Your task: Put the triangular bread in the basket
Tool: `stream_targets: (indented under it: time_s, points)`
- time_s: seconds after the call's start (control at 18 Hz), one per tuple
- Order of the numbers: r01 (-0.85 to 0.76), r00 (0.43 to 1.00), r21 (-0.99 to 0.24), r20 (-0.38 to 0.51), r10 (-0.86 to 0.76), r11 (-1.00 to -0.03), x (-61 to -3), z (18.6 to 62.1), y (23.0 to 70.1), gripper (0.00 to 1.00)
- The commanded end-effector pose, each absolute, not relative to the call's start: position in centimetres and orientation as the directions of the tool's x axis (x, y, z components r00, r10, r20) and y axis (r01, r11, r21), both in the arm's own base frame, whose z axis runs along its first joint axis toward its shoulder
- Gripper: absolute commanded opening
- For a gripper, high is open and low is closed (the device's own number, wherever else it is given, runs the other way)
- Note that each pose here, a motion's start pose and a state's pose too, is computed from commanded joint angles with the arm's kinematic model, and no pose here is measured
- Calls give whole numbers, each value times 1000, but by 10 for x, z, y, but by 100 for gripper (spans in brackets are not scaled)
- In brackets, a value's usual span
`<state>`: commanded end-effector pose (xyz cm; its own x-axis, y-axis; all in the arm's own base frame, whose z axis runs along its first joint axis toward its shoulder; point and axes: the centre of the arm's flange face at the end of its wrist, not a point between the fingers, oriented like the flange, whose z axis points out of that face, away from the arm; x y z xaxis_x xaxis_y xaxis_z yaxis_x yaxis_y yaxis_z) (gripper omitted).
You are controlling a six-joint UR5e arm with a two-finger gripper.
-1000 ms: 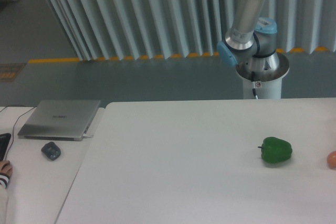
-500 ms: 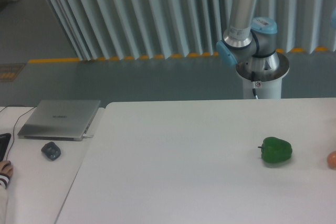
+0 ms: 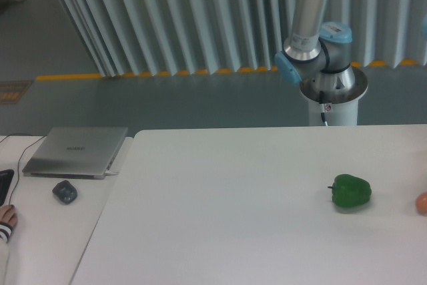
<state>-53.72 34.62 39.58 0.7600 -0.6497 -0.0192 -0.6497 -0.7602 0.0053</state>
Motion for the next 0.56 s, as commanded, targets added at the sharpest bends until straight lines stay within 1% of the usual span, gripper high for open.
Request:
stream_targets:
  time_s: [0.56]
  points:
    - [-643, 766, 8, -28, -643, -766, -540, 396, 348, 100]
